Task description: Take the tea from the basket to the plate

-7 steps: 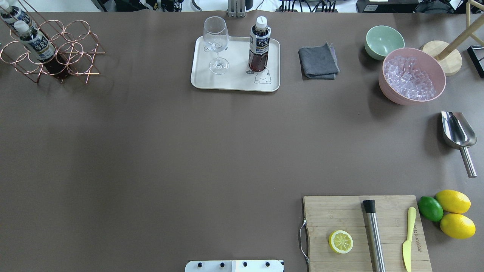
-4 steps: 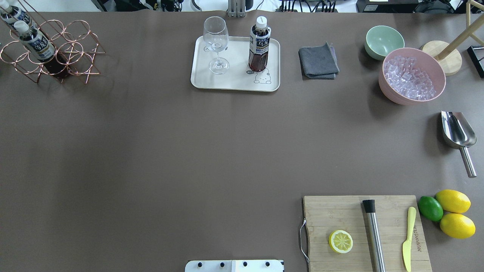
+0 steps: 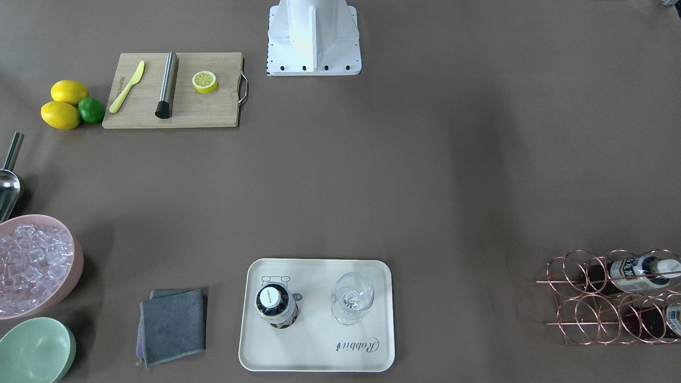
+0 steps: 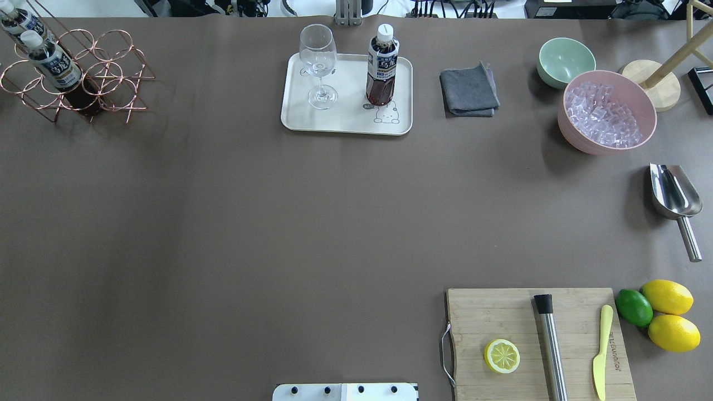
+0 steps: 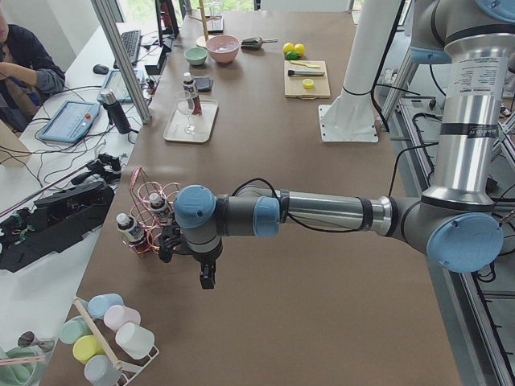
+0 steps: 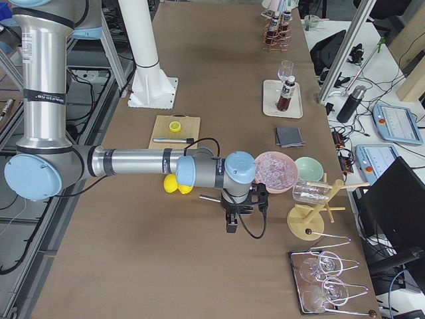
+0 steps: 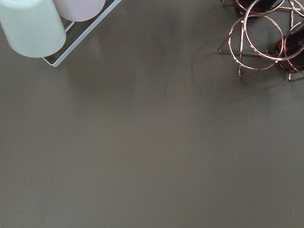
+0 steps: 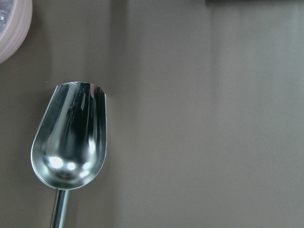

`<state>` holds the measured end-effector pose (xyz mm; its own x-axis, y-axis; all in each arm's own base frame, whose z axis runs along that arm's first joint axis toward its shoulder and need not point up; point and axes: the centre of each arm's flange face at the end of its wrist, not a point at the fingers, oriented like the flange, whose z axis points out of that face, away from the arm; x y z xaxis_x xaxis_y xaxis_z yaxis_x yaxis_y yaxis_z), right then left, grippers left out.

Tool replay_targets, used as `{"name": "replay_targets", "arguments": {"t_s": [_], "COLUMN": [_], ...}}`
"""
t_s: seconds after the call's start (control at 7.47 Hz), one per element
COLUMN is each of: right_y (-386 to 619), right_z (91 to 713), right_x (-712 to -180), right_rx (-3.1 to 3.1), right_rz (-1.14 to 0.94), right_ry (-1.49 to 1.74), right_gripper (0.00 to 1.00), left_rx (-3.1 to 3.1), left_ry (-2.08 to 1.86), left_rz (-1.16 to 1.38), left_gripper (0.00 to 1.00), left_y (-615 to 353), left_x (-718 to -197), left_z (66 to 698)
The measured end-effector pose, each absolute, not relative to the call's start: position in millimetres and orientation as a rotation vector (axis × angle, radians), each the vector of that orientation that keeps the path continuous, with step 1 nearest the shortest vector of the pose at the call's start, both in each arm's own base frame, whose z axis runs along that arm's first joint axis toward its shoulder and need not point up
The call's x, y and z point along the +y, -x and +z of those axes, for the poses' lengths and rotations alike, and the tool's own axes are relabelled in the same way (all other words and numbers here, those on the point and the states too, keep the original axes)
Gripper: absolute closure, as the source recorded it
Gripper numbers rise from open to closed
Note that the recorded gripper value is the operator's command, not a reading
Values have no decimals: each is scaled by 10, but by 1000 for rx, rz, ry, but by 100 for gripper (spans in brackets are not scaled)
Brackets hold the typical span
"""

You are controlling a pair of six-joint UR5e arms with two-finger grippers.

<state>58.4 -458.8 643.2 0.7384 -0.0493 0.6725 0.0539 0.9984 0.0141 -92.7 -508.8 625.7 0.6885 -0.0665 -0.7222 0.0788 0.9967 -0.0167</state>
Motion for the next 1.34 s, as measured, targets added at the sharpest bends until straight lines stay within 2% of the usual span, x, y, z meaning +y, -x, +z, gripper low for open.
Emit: {"name": "replay_targets", "arguments": {"t_s": [0.54,1.34], "right_y": [-584,-588], "right_z": [6436,6432], "right_x": [-4586,-4585], "right_rx": [-738,-738], "right_rz": [-56,-55], "right_ry": [7,7], "right_gripper": [0,0], "left_rx": [808,808], "left_ry": [-4,2], "left_rz": [-85,-87], "left_gripper": [2,2], "left_y": [908,904], "left_x": [-4911,-4882], "left_z": [6523,6582]}}
